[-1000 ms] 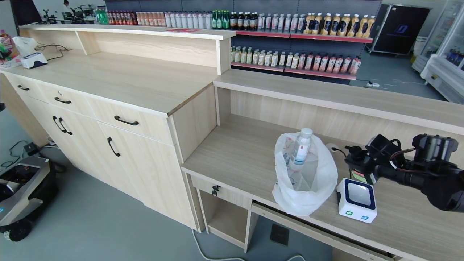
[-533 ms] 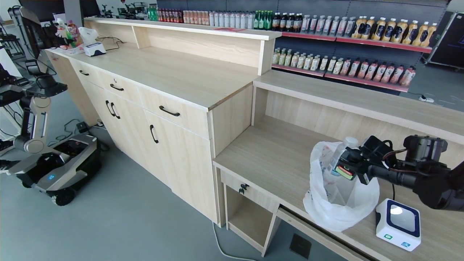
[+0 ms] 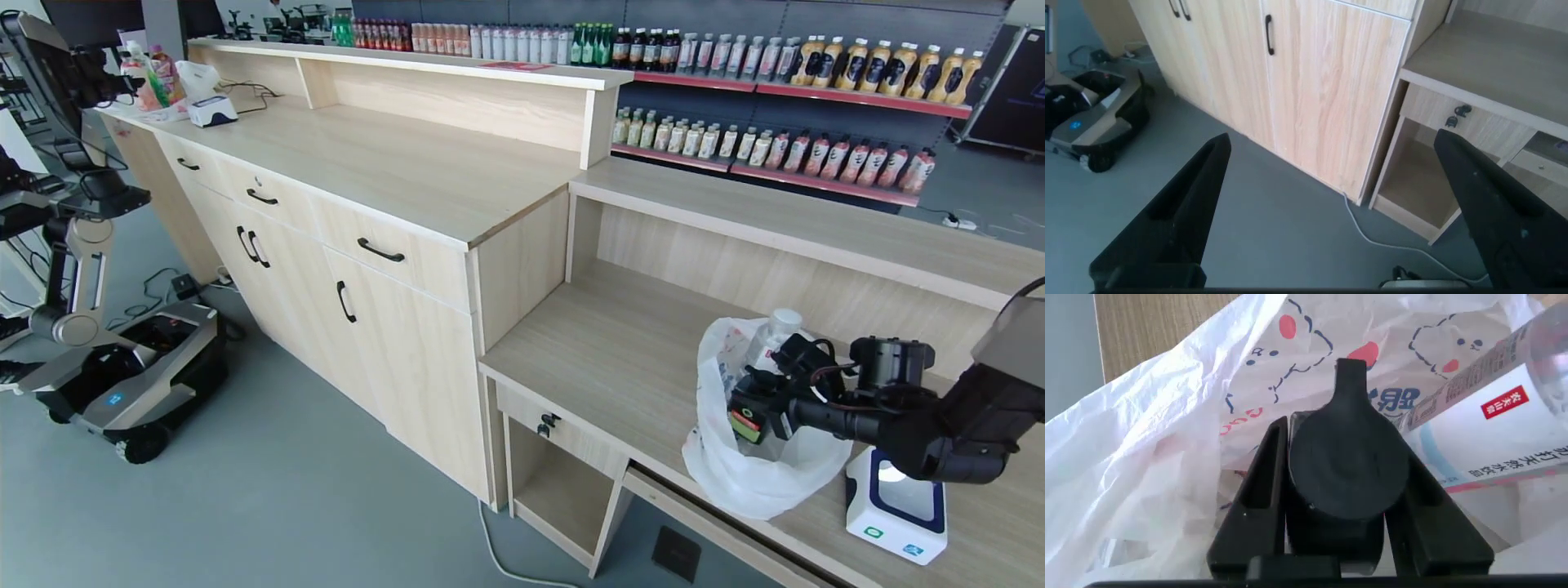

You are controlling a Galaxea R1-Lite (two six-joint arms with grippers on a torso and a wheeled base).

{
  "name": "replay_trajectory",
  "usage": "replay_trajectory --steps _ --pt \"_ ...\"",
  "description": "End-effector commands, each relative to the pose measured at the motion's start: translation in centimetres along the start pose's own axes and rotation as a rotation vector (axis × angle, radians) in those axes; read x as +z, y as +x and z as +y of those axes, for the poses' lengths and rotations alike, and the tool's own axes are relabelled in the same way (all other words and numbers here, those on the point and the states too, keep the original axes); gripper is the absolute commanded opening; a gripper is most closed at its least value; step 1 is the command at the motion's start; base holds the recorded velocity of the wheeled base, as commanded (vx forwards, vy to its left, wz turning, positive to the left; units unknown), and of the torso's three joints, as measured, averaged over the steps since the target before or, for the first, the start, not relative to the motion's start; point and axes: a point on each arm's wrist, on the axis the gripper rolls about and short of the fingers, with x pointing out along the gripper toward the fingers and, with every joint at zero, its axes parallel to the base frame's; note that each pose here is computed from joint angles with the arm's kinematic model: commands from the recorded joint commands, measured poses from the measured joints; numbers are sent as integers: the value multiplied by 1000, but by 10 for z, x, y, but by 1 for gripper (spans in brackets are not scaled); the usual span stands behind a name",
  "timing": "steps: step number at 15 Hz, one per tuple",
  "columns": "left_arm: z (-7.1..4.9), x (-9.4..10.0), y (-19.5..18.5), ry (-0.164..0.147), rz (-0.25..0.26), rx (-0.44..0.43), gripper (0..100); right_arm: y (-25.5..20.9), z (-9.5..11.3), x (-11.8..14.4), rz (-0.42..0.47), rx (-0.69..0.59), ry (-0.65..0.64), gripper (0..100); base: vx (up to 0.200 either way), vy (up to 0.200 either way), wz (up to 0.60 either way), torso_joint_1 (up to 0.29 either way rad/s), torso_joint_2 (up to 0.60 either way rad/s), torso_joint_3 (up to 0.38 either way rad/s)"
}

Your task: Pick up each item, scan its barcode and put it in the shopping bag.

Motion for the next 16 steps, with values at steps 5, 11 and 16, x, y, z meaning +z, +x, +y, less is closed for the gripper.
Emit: replay_trajectory --steps 5,11,16 --pt "0 0 0 0 -1 0 100 11 14 -14 15 74 91 0 0 0 0 0 0 0" --pt "0 0 0 0 -1 0 100 8 9 -10 3 57 99 0 0 0 0 0 0 0" --pt "0 0 0 0 -1 0 100 1 9 -7 12 53 260 0 0 0 0 0 0 0"
